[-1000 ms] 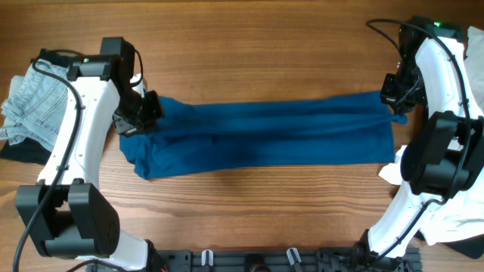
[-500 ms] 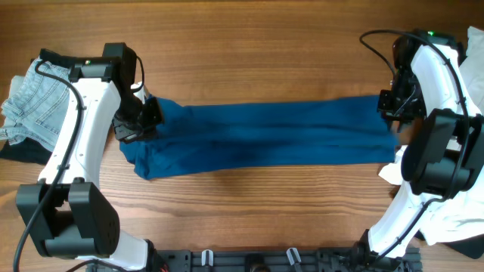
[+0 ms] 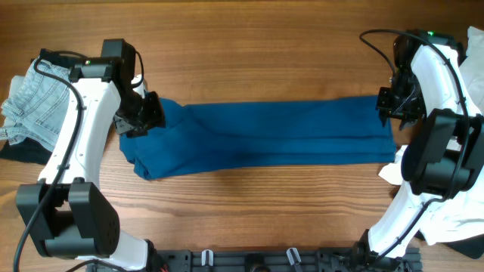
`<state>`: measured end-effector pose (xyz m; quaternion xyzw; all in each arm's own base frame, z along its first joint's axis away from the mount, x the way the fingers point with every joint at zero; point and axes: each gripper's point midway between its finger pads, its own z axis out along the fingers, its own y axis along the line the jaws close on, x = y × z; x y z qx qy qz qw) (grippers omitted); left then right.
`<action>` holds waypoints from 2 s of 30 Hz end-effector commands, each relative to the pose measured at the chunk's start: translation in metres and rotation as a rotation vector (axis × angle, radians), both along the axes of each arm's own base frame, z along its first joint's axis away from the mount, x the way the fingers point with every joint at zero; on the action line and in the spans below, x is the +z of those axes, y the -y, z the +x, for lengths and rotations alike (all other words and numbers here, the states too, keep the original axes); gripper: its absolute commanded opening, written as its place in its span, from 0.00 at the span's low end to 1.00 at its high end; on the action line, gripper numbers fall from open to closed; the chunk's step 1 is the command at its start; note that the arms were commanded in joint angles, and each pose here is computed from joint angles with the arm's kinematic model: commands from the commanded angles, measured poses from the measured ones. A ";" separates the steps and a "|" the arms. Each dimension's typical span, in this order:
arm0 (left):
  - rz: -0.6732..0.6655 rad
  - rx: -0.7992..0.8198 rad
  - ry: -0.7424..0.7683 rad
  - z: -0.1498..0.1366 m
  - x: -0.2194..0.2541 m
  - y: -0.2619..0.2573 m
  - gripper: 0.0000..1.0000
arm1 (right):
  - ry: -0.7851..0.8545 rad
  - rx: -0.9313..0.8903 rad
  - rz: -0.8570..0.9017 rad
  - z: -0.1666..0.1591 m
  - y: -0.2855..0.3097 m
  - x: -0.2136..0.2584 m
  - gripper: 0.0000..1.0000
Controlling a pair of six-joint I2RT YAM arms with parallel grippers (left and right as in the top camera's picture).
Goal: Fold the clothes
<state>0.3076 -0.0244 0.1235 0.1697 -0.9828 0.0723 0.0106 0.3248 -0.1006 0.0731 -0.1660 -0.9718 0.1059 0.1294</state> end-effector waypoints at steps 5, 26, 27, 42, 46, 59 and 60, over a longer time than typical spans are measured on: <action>0.011 -0.079 0.091 0.011 -0.032 0.005 0.53 | 0.034 0.003 0.032 0.002 -0.003 0.006 0.39; -0.021 -0.380 0.219 0.048 -0.091 0.069 0.35 | 0.037 0.003 0.032 0.003 -0.003 0.005 0.40; -0.021 -0.385 0.213 0.046 -0.092 0.070 0.20 | 0.036 0.003 0.032 0.002 -0.003 0.006 0.40; -0.011 -0.357 0.248 0.056 -0.089 0.070 0.72 | 0.037 0.003 0.032 0.003 -0.003 0.005 0.40; -0.014 -0.343 0.248 0.057 -0.090 0.070 0.56 | 0.037 0.003 0.032 0.002 -0.003 0.005 0.40; -0.013 -0.349 0.191 0.046 -0.106 0.070 0.61 | 0.037 0.002 0.039 0.003 -0.005 0.005 0.40; -0.013 -0.349 0.185 0.045 -0.109 0.070 0.51 | 0.035 0.001 0.039 0.002 -0.005 0.005 0.40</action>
